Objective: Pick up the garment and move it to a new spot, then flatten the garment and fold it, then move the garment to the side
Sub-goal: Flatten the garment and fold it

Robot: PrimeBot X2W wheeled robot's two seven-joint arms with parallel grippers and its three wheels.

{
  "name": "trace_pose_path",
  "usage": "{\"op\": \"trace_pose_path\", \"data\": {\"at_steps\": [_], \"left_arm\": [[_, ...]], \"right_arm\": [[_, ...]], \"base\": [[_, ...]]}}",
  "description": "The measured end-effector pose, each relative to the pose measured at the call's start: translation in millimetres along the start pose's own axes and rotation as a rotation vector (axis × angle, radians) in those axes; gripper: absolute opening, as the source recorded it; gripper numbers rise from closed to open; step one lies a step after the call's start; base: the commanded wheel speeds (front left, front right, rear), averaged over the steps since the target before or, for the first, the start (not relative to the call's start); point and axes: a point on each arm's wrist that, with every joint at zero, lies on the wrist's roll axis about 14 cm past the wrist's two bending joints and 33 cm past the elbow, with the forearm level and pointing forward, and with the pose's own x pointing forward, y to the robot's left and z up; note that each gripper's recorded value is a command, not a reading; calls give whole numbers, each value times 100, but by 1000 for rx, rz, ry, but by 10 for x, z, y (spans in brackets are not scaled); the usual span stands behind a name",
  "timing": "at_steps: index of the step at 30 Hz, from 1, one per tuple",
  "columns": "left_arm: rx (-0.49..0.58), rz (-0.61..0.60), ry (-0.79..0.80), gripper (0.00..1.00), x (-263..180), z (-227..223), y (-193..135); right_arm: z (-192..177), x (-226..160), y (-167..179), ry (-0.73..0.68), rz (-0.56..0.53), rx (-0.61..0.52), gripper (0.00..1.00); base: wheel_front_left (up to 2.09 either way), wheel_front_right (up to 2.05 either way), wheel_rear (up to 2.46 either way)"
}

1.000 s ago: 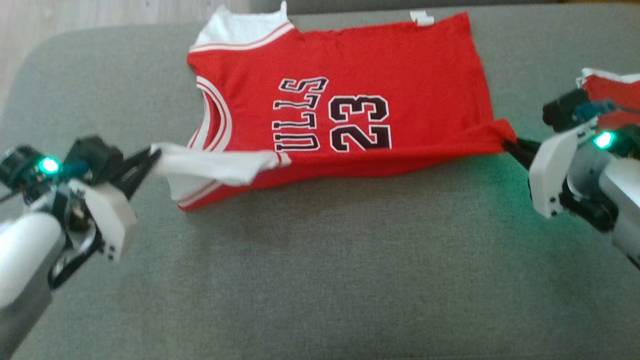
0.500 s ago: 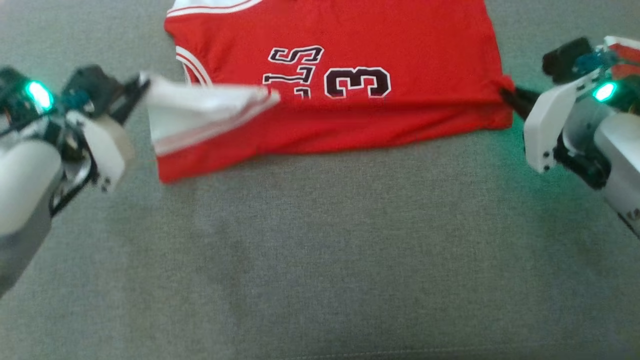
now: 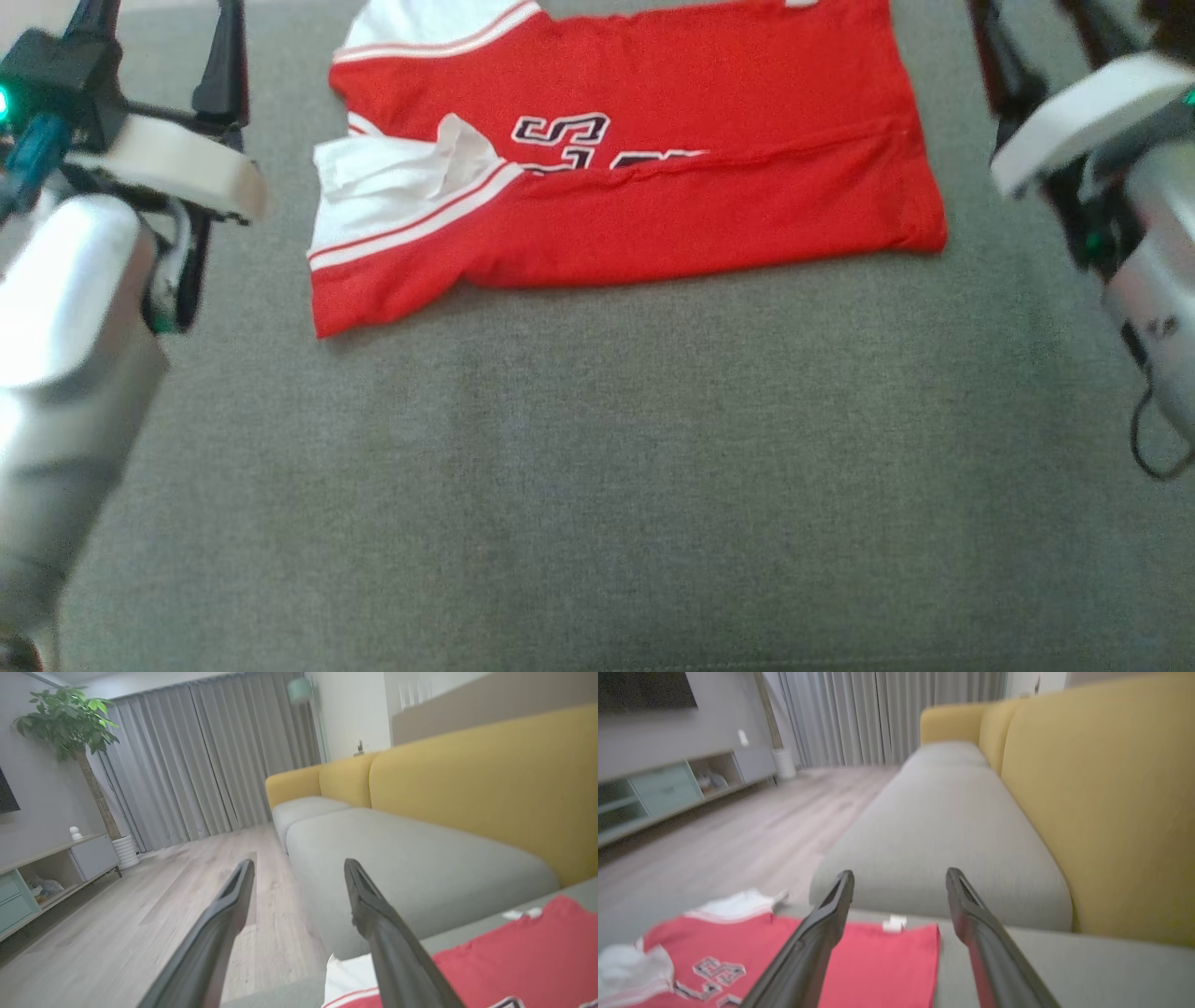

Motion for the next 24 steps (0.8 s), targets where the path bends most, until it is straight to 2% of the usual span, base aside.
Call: {"op": "trace_pose_path", "data": {"at_steps": [4,6,8,11,14,19,24], "left_arm": [[-79,73,-134,100,-219,349,-37],[-93,94,-143,100,-422,312,-110],[-106,104,-126,100,-650,188,-221],[-145,112,-75,100,-965,-34,-408],[-185,128,-31,100,-1208,-201,-526],[-187,147,52,100,-1427,-503,-584],[-176,127,101,100,-1392,-696,-612]], "right_arm": [[739,-68,27,-246,-16,66,100],[801,-212,67,-311,-31,76,100],[522,-397,174,-293,-48,87,100],[-100,-715,430,-198,-71,120,100],[-444,-991,623,-147,-99,158,100],[-564,-1170,651,-135,-126,143,100],[-567,-1165,660,-139,-126,138,100]], "base": [[0,0,0],[0,0,0],[0,0,0],[0,0,0],[0,0,0],[0,0,0],[0,0,0]]}}
